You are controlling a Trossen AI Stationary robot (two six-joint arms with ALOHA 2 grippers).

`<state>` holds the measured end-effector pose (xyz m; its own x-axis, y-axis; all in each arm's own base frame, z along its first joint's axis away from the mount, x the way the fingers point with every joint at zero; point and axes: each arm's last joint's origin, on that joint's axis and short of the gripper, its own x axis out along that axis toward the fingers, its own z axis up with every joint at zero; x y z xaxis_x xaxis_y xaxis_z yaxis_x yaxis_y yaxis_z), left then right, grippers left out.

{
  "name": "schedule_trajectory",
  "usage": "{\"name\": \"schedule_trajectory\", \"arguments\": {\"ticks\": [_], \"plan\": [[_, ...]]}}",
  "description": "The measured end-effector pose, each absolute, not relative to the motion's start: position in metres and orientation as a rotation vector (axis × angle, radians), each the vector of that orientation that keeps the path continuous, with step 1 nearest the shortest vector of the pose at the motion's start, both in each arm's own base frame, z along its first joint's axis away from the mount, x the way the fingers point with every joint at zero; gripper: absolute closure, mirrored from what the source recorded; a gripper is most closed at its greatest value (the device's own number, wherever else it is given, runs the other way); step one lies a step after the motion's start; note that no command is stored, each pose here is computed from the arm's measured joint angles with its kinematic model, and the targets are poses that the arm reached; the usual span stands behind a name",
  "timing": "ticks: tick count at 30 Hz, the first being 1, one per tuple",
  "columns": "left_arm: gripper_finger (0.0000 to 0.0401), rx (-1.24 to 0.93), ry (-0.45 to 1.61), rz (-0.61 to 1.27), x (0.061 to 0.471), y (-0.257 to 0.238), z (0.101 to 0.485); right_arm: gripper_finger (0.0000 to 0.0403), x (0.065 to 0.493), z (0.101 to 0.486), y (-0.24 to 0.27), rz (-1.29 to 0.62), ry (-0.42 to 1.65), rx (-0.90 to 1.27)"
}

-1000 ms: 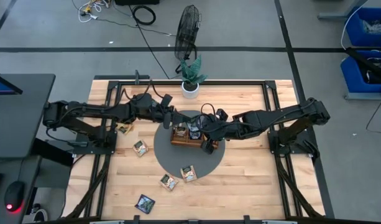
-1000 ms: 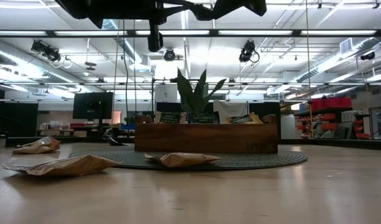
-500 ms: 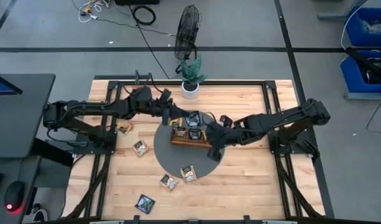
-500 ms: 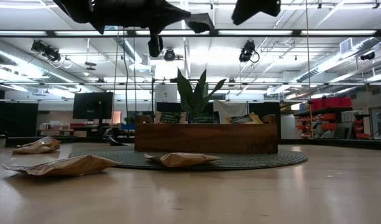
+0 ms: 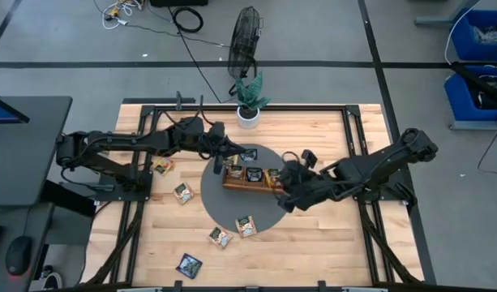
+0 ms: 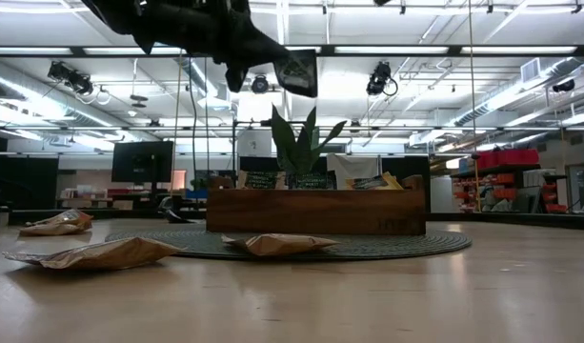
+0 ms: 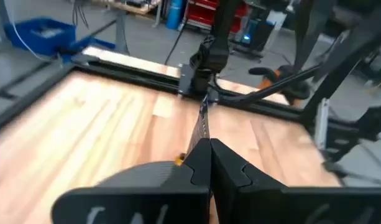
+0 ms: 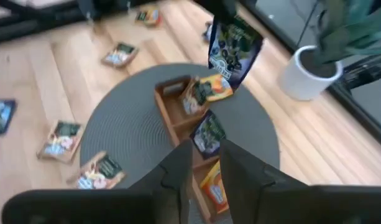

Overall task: Pick & Place Tea
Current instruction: Put the blue tea bag into the middle section of the wooden organizer

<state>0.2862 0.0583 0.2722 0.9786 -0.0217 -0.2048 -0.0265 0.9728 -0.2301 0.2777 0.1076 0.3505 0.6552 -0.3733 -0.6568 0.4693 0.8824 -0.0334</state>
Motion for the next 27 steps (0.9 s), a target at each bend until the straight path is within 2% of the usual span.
{"name": "schedule_trajectory", "arguments": {"ticks": [3, 9, 16, 27], "plan": [[0.04, -0.175, 0.229, -0.005, 0.29, 0.058, 0.266, 0.0314, 0.268, 0.355, 0.107, -0.525, 0.684, 0.162], [0.04, -0.176, 0.345, -0.027, 0.305, 0.059, 0.234, 0.0314, 0.251, 0.362, 0.103, -0.611, 0.644, 0.186], [0.04, -0.159, 0.389, -0.079, 0.318, 0.054, 0.212, 0.0314, 0.243, 0.362, 0.099, -0.664, 0.665, 0.214], [0.04, -0.166, 0.414, -0.098, 0.335, 0.051, 0.18, 0.0314, 0.235, 0.359, 0.095, -0.708, 0.721, 0.132]]}}
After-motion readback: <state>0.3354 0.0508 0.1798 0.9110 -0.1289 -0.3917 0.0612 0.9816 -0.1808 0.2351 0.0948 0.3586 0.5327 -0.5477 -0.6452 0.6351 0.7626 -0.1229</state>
